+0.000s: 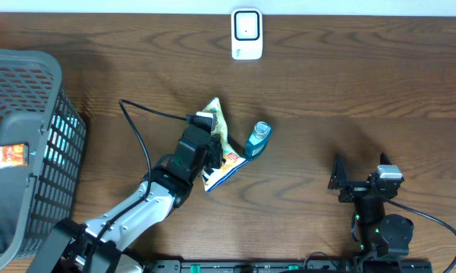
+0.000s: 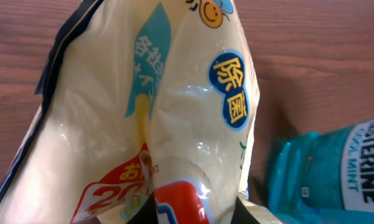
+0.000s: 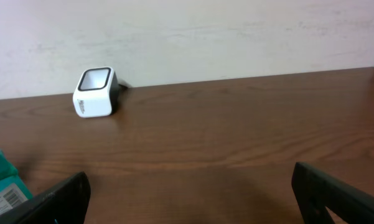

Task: Scan the item barcode
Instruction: 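Carry the wipes pack forward and lower it beside the bottle, then release the wipes pack and lift the left gripper above it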

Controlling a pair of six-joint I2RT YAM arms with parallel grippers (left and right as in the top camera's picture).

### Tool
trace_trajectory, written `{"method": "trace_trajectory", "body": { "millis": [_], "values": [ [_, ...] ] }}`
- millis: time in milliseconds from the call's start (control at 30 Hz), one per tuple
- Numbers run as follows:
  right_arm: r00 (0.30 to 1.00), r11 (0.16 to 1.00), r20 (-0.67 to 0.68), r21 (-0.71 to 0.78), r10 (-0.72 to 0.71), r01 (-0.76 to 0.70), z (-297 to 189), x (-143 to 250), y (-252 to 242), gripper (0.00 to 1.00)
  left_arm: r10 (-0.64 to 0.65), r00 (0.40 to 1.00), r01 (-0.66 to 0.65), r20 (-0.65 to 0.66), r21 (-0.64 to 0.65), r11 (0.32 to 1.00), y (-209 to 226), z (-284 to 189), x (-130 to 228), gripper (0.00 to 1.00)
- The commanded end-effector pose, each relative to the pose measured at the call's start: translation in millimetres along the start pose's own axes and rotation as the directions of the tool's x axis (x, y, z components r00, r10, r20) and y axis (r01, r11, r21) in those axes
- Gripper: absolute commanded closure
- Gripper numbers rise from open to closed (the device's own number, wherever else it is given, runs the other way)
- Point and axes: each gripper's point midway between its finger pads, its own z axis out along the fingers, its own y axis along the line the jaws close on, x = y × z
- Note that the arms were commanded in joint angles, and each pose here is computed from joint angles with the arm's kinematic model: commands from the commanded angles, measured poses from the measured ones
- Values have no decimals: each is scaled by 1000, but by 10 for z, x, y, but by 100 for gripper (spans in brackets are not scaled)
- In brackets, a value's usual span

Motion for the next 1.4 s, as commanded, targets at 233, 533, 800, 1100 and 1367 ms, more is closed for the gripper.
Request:
{"method": "trace_trajectory", "body": {
  "millis": [233,533,800,1100,1367],
  "values": [
    [1000,1000,-2,-6,-14,14,-1,10,16,1,5,1000,-4,27,-44,999,56,-5,-67,48],
    [1000,1000,-2,-6,-14,14,-1,10,16,1,4,1000,-3,5,-51,999,72,-5,-11,33],
    [1000,1000,-2,-6,-14,14,0,10,16,1,4,1000,-3,5,-62,998,92,-6,-7,92],
    [1000,1000,-2,-6,-14,14,0,10,16,1,-86,989,69,-123,-129,989,240,44,362,92],
    [1000,1000,-2,-6,-14,14,0,10,16,1,-193,959,186,-209,-51,981,120,230,565,92]
  ]
}}
